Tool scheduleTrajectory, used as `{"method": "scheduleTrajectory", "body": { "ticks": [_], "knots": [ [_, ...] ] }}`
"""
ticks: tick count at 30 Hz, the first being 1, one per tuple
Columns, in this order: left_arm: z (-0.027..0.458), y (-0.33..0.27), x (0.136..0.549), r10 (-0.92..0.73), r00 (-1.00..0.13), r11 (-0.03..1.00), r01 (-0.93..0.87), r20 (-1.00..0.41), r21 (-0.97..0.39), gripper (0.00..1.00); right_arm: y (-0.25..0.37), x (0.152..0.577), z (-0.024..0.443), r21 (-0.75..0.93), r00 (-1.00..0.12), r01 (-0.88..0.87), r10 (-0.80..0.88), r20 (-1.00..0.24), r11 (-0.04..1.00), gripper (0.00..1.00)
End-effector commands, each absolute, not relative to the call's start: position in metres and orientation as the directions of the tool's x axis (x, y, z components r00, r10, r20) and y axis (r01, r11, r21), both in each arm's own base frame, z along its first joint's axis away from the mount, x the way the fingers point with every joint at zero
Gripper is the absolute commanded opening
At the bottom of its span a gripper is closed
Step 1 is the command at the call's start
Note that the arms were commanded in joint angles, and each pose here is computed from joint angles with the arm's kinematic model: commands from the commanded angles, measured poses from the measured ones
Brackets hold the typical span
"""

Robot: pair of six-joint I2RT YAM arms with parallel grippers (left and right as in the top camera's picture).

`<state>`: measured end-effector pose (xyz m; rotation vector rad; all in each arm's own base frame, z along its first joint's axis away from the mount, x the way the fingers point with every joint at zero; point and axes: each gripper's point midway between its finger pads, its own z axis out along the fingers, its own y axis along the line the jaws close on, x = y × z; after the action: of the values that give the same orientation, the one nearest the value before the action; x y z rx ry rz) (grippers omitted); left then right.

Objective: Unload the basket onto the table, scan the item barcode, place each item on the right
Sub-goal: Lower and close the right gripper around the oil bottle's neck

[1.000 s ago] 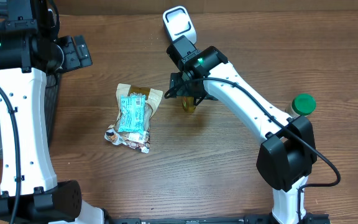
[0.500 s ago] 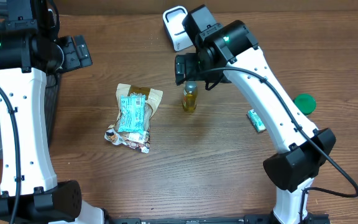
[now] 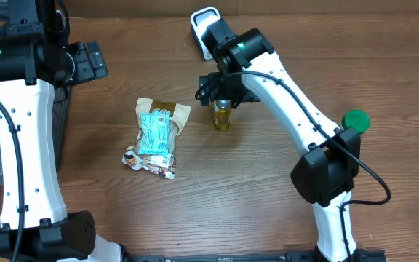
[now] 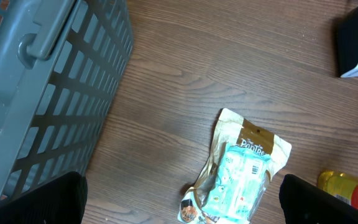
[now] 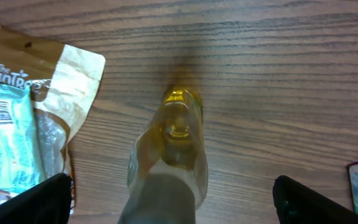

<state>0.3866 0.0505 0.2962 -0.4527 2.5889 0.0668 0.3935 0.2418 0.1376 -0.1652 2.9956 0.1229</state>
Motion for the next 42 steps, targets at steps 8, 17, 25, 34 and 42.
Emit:
{"method": "scheduleTrajectory", "body": {
  "ticks": [8,17,25,34,42],
  "knots": [
    [0.293,0.047,0.390,-0.290,-0.824,0.948,-0.316,-0.486,-0.030,0.99,0.243,0.391,0.115,0.039,-0.986,-0.142,-0.138,-0.098,0.989,0.80],
    [0.293,0.046,0.390,-0.290,-0.824,0.948,-0.316,-0.486,-0.029,1.00,0.243,0.387,0.113,0.033,-0.986,-0.146,-0.143,-0.084,0.989,0.51],
    [0.293,0.047,0.390,-0.290,-0.824,0.948,-0.316,-0.486,-0.030,1.00,0.238,0.379,0.113,0.017,-0.990,-0.133,-0.132,-0.047,0.991,0.35],
    [0.293,0.047,0.390,-0.290,-0.824,0.948,-0.316,-0.486,-0.029,1.00,0.227,0.361,0.123,-0.003,-0.995,-0.095,-0.095,0.007,0.995,0.37],
    [0.293,0.047,0.390,-0.290,-0.824,0.948,-0.316,-0.486,-0.029,1.00,0.237,0.364,0.130,0.060,-0.995,-0.095,-0.094,-0.014,0.994,0.40]
  ]
}}
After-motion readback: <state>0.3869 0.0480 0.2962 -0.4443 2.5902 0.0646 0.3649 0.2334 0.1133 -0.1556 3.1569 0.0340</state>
